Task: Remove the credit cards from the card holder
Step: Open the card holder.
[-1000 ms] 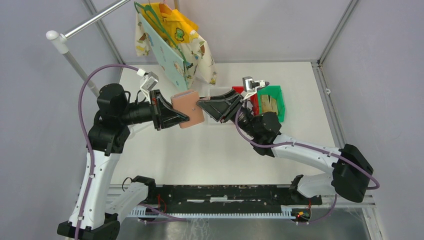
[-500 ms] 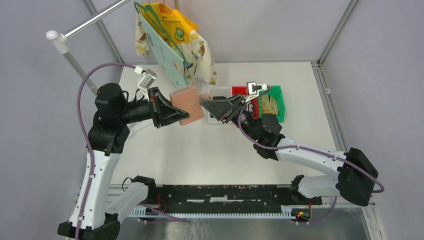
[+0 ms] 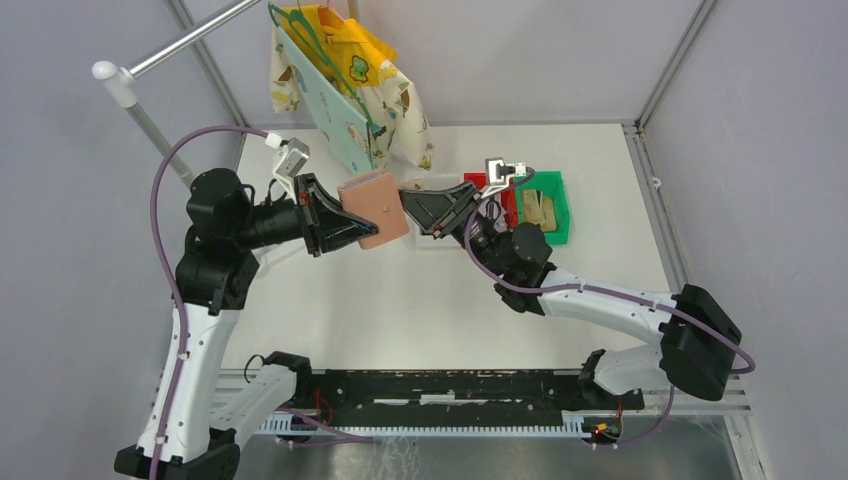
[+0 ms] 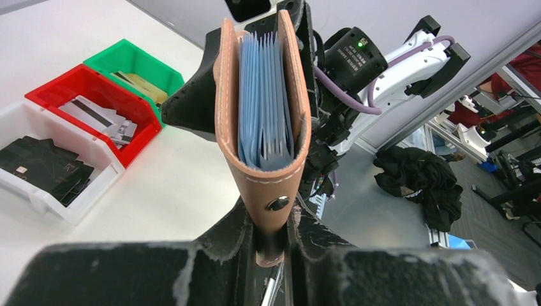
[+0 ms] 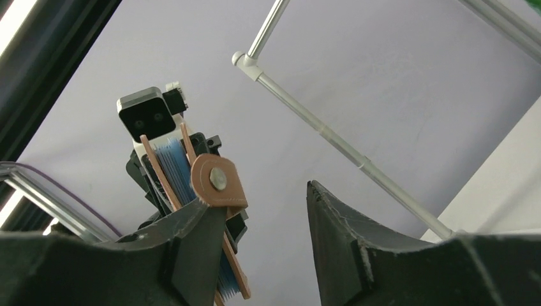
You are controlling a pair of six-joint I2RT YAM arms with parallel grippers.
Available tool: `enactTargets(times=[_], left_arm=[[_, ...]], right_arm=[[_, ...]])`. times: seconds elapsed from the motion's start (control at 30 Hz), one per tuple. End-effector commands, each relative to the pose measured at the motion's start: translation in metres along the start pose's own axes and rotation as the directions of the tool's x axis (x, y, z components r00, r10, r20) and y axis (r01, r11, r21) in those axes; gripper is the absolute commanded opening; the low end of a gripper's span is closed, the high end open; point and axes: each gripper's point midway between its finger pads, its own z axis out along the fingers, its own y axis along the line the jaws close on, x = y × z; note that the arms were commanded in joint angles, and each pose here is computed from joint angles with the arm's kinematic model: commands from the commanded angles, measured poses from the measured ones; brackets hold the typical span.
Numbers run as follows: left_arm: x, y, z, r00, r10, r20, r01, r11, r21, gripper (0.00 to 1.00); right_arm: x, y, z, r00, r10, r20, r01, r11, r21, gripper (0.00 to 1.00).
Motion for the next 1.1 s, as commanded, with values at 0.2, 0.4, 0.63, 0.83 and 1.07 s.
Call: enactTargets(times=[0.2,0.4,0.63,0.83,1.07], left_arm=[[0.0,-0.013,-0.003,1.0,0.013,0.016,-0.014,0.999,0.05,0.02],[0.003,-0.01,-0.002,1.0,0.001,0.015,-0.002,0.999,0.042,0.02],[0.003,-0.013,-0.003,1.0,0.014,0.02,-0.015,0.999,0.051,0.31],[0.016,-0.01,-0.006,0.998,0.062,-0.012,-0.061,0.997,0.047,1.0],[0.034,0.011,-0.006,0.993,0.107,-0.053,-0.107,0.994,-0.009,0.98]], right_arm=[[-0.02,0.053,-0.006,0.989,0.141,0.052,-0.123,0.957,-0.264,0.45],[-0.019,0.056,-0.005,0.986,0.162,0.033,-0.146,0.946,-0.29,0.35],[-0.011,0.033,-0.001,0.999,0.044,-0.005,-0.045,0.989,-0.144,0.08],[-0.017,0.032,0.005,0.984,-0.159,-0.081,0.154,0.986,-0.066,0.0],[0.0,0.036,0.022,0.855,-0.401,-0.329,0.403,0.913,-0.068,0.0]])
